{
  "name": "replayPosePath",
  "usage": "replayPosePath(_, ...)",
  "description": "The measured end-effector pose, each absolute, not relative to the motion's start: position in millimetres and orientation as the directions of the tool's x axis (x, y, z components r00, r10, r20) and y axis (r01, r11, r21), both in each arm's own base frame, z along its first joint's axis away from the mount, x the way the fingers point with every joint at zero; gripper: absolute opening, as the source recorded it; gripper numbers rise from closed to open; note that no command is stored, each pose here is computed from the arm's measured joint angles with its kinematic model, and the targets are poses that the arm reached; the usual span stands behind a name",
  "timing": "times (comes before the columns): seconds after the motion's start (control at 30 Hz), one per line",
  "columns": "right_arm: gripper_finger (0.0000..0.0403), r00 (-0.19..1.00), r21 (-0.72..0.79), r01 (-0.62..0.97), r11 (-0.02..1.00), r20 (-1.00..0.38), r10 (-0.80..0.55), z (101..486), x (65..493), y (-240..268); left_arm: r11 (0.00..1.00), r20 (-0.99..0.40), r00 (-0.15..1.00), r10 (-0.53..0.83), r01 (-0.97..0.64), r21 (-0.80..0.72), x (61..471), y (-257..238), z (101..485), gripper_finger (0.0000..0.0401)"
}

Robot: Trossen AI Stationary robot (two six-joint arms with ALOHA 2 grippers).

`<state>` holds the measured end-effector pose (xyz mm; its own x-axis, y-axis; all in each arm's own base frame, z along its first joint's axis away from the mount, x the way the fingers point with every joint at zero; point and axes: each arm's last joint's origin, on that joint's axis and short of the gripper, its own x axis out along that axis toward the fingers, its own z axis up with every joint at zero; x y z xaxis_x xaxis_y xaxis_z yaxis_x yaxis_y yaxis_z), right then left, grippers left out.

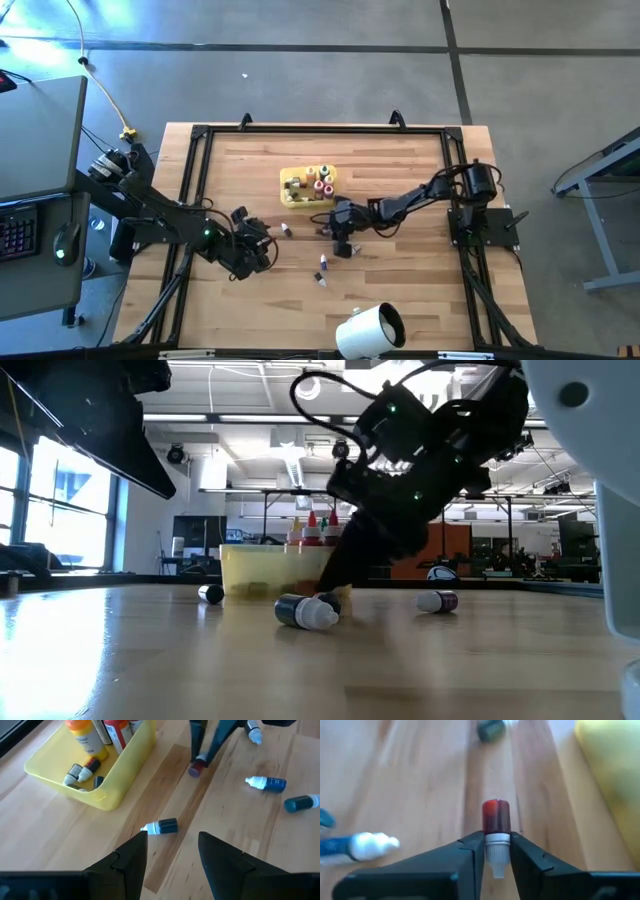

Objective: Pick & Place food coloring
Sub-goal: Put the small red food coloring bottle into the yellow container

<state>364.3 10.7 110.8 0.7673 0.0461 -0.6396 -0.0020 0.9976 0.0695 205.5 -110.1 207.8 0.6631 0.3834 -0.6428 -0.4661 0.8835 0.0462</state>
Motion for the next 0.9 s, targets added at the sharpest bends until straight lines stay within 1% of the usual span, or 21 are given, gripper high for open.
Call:
replayPosePath(0.1, 0.0061, 0.836, 0.068, -0.002, 0.998, -0.548, 0.039, 122, 374, 10, 0.884, -0.639, 0.664, 0.388, -0.465, 0.054, 206, -110, 208, 0.0172)
replayPosePath(0.27, 0.0067, 0.912, 0.061, 0.008, 0.998, -0.409, 0.018, 159, 401, 1, 0.879, -0.628, 0.666, 0.402, -0.473, 0.061, 206, -109, 208, 0.0172)
replayPosePath(0.33, 0.0069, 0.931, -0.001, 0.030, 1.000, -0.363, -0.029, 178, 412, -5, 0.879, -0.628, 0.666, 0.403, -0.474, 0.061, 206, -109, 208, 0.0172)
replayPosePath(0.4, 0.0069, 0.930, -0.108, 0.097, 0.989, -0.343, -0.129, 195, 422, -13, 0.879, -0.628, 0.666, 0.403, -0.474, 0.061, 206, -109, 208, 0.0172)
replayPosePath(0.5, 0.0070, 0.877, -0.286, 0.181, 0.941, -0.386, -0.286, 214, 431, -29, 0.881, -0.632, 0.666, 0.397, -0.470, 0.058, 206, -110, 208, 0.0172)
replayPosePath(0.57, 0.0070, 0.817, -0.347, 0.178, 0.921, -0.470, -0.335, 221, 433, -41, 0.881, -0.634, 0.665, 0.394, -0.469, 0.056, 206, -110, 208, 0.0172)
replayPosePath(0.63, 0.0071, 0.753, -0.349, 0.165, 0.922, -0.559, -0.346, 221, 433, -53, 0.881, -0.633, 0.667, 0.392, -0.469, 0.052, 206, -110, 208, 0.0172)
replayPosePath(0.7, 0.0071, 0.718, -0.319, 0.170, 0.932, -0.608, -0.339, 218, 433, -65, 0.880, -0.627, 0.677, 0.386, -0.474, 0.030, 207, -111, 209, 0.0172)
replayPosePath(0.8, 0.0071, 0.716, -0.276, 0.178, 0.945, -0.622, -0.317, 215, 431, -78, 0.881, -0.612, 0.699, 0.370, -0.473, -0.007, 210, -112, 211, 0.0172)
replayPosePath(0.9, 0.0072, 0.723, -0.228, 0.138, 0.964, -0.642, -0.255, 207, 430, -84, 0.881, -0.603, 0.711, 0.362, -0.473, -0.028, 211, -113, 212, 0.0172)
